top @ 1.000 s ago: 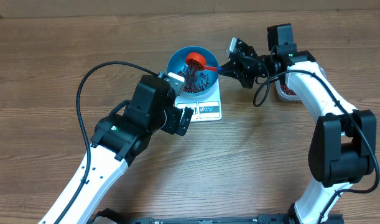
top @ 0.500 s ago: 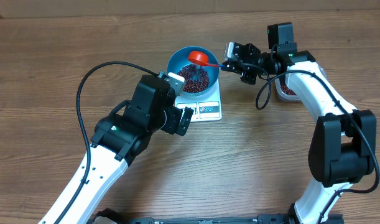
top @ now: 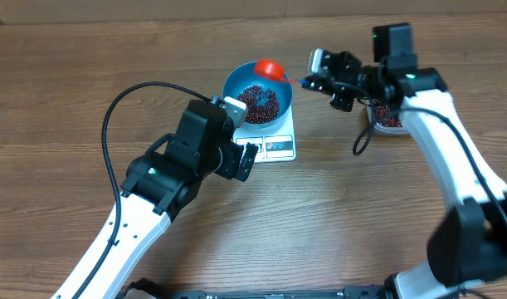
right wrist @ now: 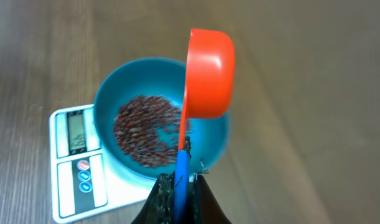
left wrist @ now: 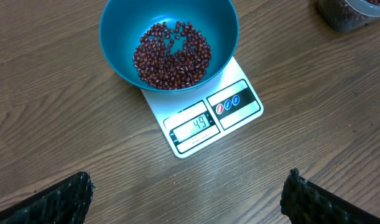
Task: Scoop item into bowl and weigh 150g on scale
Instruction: 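Tip the scoop with the right gripper to pour beans into the bowl, then move the empty scoop with the right gripper back to the bean tub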
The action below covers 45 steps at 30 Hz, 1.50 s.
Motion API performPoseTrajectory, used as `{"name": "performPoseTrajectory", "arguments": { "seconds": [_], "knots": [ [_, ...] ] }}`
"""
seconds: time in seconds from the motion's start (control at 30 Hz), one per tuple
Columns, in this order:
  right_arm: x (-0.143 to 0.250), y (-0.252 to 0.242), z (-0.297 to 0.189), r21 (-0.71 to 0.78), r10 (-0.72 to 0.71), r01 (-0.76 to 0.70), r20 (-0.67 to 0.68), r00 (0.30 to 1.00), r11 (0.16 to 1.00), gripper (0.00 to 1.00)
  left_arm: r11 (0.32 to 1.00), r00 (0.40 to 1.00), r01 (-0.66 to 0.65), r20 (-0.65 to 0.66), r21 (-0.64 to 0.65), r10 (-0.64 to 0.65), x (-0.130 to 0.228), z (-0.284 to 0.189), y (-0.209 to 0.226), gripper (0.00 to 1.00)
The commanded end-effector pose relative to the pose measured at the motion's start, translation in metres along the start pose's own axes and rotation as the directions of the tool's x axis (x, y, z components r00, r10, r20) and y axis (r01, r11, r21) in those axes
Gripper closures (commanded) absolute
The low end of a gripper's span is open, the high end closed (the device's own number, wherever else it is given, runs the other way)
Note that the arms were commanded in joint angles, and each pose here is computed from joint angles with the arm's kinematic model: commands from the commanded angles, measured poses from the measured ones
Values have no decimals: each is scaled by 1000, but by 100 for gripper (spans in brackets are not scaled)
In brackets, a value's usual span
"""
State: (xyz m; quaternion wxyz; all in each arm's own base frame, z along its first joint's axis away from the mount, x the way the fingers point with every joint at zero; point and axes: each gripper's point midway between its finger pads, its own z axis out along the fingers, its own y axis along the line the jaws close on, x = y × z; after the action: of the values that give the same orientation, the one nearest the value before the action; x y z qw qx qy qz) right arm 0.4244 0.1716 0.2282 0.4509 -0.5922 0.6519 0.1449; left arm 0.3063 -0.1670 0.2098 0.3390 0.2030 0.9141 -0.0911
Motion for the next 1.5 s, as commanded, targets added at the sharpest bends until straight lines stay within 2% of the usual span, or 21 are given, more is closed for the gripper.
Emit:
{"name": "performPoseTrajectory", "arguments": {
  "seconds": [0.0, 0.17, 0.4, 0.5, 0.63, 0.8, 0.93, 1.2, 1.47],
  "knots": [
    [-11, -24, -29, 159, 98, -85, -72, 993, 984, 96, 1000, 1000, -2, -12, 11, 2, 4, 3, -1, 0],
    [18, -49, -52, 393, 327, -234, -189, 926, 889, 96, 1000, 1000, -2, -12, 11, 2, 4, 3, -1, 0],
    [62, -65, -83, 645, 659, -432, -150, 737, 630, 96, 1000, 1000, -2, -12, 11, 2, 4, 3, -1, 0],
    [77, -61, -92, 678, 725, -467, -143, 674, 568, 96, 1000, 1000, -2, -12, 11, 2, 4, 3, -1, 0],
    [101, -48, -104, 687, 781, -490, -185, 596, 537, 96, 1000, 1000, -2, -12, 11, 2, 4, 3, -1, 0],
    [136, -41, -136, 771, 902, -541, -98, 421, 337, 96, 1000, 1000, -2, -12, 11, 2, 4, 3, -1, 0],
    [157, -34, -157, 799, 950, -562, -37, 310, 214, 96, 1000, 1000, -2, -12, 11, 2, 4, 3, -1, 0],
    [179, -6, -176, 812, 982, -560, -73, 175, 160, 96, 1000, 1000, -2, -12, 11, 2, 4, 3, -1, 0],
    [180, 2, -176, 812, 986, -563, -87, 143, 154, 96, 1000, 1000, -2, -12, 11, 2, 4, 3, -1, 0]
  ]
}}
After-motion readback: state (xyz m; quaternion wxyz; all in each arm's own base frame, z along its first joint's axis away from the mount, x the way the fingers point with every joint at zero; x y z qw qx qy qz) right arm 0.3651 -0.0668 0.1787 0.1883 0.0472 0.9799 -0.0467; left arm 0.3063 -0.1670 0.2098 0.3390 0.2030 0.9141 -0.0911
